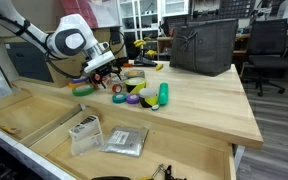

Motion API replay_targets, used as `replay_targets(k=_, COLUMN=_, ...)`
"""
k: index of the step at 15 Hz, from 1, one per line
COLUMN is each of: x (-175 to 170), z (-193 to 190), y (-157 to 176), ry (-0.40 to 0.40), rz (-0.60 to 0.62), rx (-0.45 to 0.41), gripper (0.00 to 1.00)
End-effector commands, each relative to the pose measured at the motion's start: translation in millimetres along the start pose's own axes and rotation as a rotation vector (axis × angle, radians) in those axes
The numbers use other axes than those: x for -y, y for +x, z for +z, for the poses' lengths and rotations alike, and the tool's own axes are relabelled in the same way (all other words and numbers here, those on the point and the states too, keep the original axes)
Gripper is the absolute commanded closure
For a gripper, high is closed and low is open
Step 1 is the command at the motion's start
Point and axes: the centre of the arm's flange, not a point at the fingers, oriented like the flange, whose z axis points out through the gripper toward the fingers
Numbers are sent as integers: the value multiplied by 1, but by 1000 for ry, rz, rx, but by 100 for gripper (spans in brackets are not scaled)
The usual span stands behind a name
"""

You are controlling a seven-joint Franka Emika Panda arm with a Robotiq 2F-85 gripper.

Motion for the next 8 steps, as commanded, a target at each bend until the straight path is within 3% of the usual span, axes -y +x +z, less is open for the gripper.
replay_targets(k=1, x=12, z=-9, y=-13, ry=92, rz=-15, rx=-23, gripper=0)
replay_targets(k=8, x=6, z=-14, y=-56, ry=174, rz=151, rx=78, gripper=0)
